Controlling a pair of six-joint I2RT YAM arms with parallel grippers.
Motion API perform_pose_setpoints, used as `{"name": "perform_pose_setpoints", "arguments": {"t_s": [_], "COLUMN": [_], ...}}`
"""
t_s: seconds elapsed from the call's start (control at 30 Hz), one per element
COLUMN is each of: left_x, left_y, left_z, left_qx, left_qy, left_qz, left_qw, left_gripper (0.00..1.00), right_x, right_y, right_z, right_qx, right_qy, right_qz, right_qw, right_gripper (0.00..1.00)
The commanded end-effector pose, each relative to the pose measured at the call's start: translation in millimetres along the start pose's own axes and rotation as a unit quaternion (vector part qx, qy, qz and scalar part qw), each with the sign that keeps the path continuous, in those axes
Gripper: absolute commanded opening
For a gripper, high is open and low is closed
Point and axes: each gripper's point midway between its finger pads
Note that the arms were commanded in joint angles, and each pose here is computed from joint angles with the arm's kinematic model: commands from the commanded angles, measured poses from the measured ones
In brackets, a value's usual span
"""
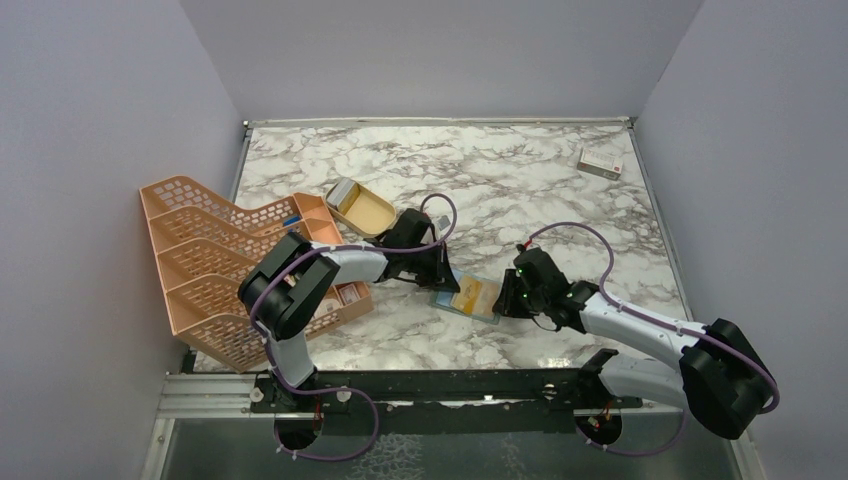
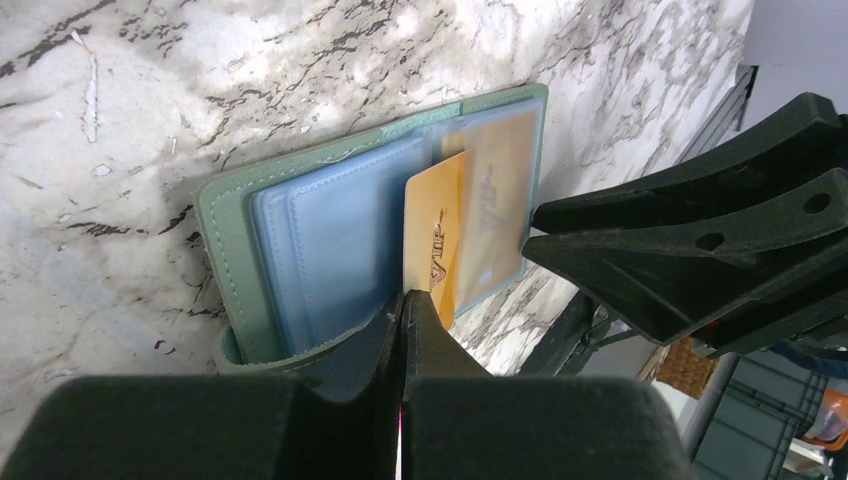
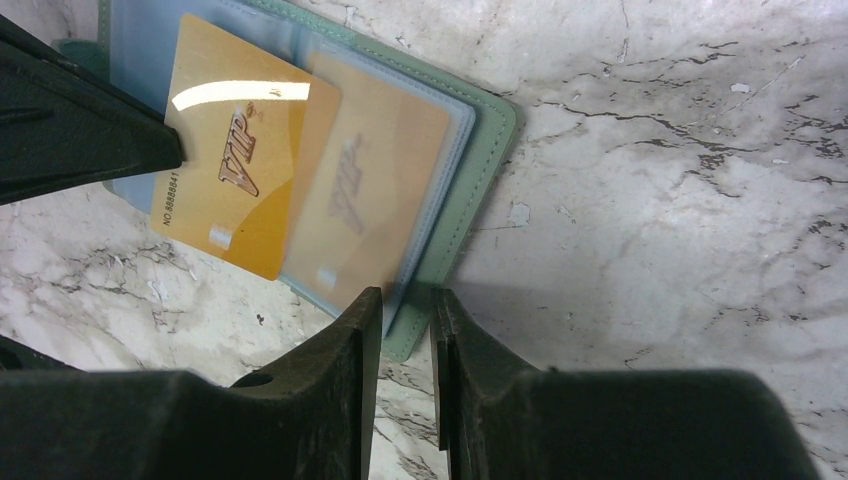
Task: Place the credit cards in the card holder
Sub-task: Insert the credit card into the card holder.
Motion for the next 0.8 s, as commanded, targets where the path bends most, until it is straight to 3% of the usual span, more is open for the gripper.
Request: {"name": "perform_pose_setpoints", "arguments": {"t_s": [0.0, 0.77], "left_x": [-2.1, 3.9], "left_y": [6.4, 7.8], "left_z": [1.4, 9.9], "left_qx": [-0.006, 0.007], "left_qy": [-0.028, -0.030], "left_qz": [-0.011, -0.053], "left_qw": [1.000, 0.998], "left_gripper": [0.00, 0.00], "right_x": [12.0, -7.3], "right_y": [-6.0, 5.0], "right_z": [15.1, 4.8], "right_qx": [0.019, 0.011], "right_qy": [0.011, 0.042], "right_qz": [-0.012, 0.009], "right_qw": [1.000, 0.999], "right_gripper": [0.25, 0.24]}}
Point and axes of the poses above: each gripper's point midway between its finger pads, its own y axis out along the fingers, its own z axis along the line the jaws close on, x = y × z
